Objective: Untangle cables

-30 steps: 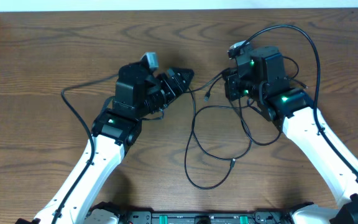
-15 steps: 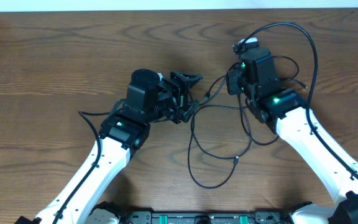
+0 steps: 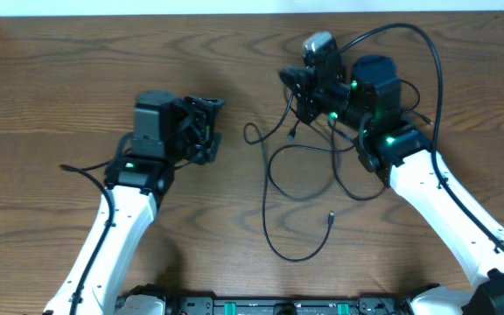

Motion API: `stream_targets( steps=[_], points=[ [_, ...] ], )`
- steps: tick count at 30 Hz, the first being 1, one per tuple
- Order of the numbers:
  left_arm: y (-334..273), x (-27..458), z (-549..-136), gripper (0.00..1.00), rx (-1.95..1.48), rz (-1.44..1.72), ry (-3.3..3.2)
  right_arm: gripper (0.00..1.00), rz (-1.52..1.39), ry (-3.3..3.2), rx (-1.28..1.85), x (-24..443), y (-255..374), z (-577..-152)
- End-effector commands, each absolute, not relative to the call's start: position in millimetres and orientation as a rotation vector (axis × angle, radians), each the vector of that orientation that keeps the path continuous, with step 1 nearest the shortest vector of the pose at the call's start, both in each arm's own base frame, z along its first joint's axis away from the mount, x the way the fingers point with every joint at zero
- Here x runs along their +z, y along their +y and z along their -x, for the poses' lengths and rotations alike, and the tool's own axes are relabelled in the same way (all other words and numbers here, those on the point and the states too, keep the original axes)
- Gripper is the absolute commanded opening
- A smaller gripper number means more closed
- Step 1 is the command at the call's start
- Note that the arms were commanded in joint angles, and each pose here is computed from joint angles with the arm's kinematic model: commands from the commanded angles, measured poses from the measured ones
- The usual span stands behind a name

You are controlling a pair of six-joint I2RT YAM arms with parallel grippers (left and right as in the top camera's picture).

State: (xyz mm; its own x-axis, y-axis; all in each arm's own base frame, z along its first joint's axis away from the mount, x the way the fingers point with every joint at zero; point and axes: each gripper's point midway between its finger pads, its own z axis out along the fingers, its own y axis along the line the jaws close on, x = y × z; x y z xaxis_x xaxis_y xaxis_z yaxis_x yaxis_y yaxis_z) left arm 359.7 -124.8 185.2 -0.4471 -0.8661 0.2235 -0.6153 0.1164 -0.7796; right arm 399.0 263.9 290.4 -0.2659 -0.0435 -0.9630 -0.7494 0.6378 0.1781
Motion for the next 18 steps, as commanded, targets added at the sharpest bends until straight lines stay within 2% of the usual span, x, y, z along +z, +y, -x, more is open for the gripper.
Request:
stream_targets(
  steps=[1,5,7,13,17,18],
  points=[
    [-132.8,201.5,-354.3,0.75,-1.314,1.107,2.236,0.01,0.793,1.52,0.872,344.4,282.7,-380.2],
    [-142.2,202.9,-345.8,0.75,-1.228,0.614,2.329,0.01,0.69,1.57,0.779,345.6,276.1,-396.2],
    [-145.1,196.7,-338.7,0.75,-1.187,0.51,2.371,0.01,0.694,1.601,0.785,337.8,276.7,-395.7],
    [-161.3,187.7,-322.2,0.75,-1.205,0.377,2.433,0.01,0.703,1.805,0.74,288.4,270.8,-394.2],
    [-153.5,158.4,-302.3,0.76,-1.029,0.303,2.568,0.01,0.535,1.955,0.53,253.5,241.5,-422.4],
    [-142.9,145.8,-295.9,0.76,-0.939,0.366,2.626,0.08,0.487,1.996,0.475,242.1,232.7,-429.5]
  ],
)
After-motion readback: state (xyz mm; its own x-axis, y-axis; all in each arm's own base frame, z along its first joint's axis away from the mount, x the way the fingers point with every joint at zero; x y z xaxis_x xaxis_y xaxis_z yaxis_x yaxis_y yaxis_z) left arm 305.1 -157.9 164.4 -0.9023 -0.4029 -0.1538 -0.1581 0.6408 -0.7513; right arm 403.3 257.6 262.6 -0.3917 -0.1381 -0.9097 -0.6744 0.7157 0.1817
